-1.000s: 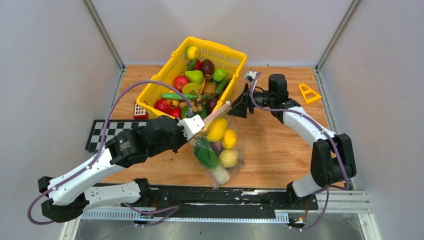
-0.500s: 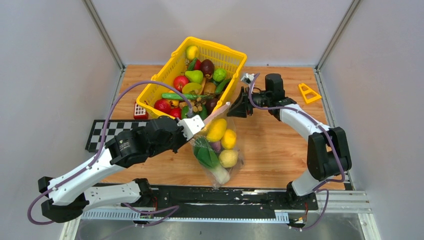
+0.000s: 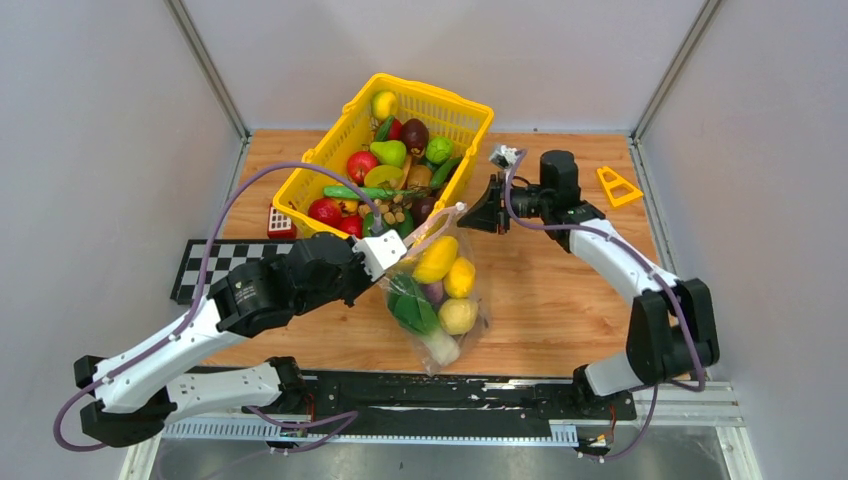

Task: Place the food in the zip-top bag and seal the zipper
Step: Adjust the zipper food storage bag at the center of the board.

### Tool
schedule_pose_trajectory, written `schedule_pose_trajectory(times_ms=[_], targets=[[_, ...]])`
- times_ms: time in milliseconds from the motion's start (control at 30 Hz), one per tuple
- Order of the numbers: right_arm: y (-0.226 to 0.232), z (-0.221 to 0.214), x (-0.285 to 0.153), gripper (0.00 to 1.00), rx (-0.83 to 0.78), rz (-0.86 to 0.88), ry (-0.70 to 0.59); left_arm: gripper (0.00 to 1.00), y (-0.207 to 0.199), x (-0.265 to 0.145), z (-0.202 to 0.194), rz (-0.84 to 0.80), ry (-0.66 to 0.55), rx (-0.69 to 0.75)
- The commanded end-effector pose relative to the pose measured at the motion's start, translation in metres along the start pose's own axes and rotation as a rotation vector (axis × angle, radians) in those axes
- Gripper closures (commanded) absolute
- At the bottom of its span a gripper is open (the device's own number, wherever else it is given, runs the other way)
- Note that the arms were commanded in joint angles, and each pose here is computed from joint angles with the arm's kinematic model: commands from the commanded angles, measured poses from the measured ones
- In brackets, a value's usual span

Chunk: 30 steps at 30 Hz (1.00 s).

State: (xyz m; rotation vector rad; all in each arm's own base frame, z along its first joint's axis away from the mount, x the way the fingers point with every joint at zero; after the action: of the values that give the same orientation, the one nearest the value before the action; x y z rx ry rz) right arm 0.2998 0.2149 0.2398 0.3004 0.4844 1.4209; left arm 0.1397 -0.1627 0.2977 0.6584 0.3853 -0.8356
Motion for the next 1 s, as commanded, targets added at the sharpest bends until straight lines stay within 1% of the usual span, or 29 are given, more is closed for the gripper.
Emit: schedule_pose_trajectory(times_ms=[0,100,200,267,467,600,733,833,933,967], targets=[[0.038,0.034,-0.022,1.00,-0.177,-0.128,-0.102,1.00,0.003,-0.010,0.023,-0.012,-0.139,-0.036],[0.061,0.046,-0.042,1.00,-0.271,-0.220,-0.151,1.00,0.001,-0.016,0.041,-0.057,-0.227,-0.026],[0.079,0.049,-0.061,1.00,-0.300,-0.315,-0.178,1.00,0.003,-0.020,0.055,-0.073,-0.292,-0.007],[0.087,0.048,-0.070,1.00,-0.301,-0.373,-0.197,1.00,0.005,-0.019,0.059,-0.065,-0.307,0.008],[0.105,0.024,-0.084,1.00,-0.271,-0.435,-0.242,1.00,0.007,-0.009,0.053,-0.028,-0.260,0.033],[0.111,0.017,-0.092,1.00,-0.263,-0.489,-0.251,1.00,0.007,-0.005,0.038,0.002,-0.207,0.017],[0.107,0.015,-0.099,1.00,-0.253,-0.553,-0.239,1.00,0.006,-0.008,0.019,0.030,-0.190,-0.007],[0.105,0.010,-0.094,1.00,-0.242,-0.507,-0.203,1.00,0.006,-0.010,0.011,0.045,-0.186,-0.020],[0.107,0.008,-0.090,1.00,-0.242,-0.463,-0.214,1.00,0.010,-0.012,0.008,0.079,-0.165,-0.032],[0.109,0.007,-0.089,1.00,-0.248,-0.444,-0.215,0.95,0.013,-0.014,0.010,0.096,-0.169,-0.044]])
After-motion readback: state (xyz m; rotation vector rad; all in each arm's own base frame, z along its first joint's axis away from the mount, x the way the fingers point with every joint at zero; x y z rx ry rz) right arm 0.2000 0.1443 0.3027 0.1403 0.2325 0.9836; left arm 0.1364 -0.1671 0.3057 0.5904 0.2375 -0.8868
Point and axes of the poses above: each gripper's point midway between its finger pads, its own x axis out along the fingers, its own y axis along the line the jaws close on, z = x × y, the point moved 5 cm from there along -x, back along the fingers, and after that the axes turned 6 degrees about x, right-handed, at the moved point
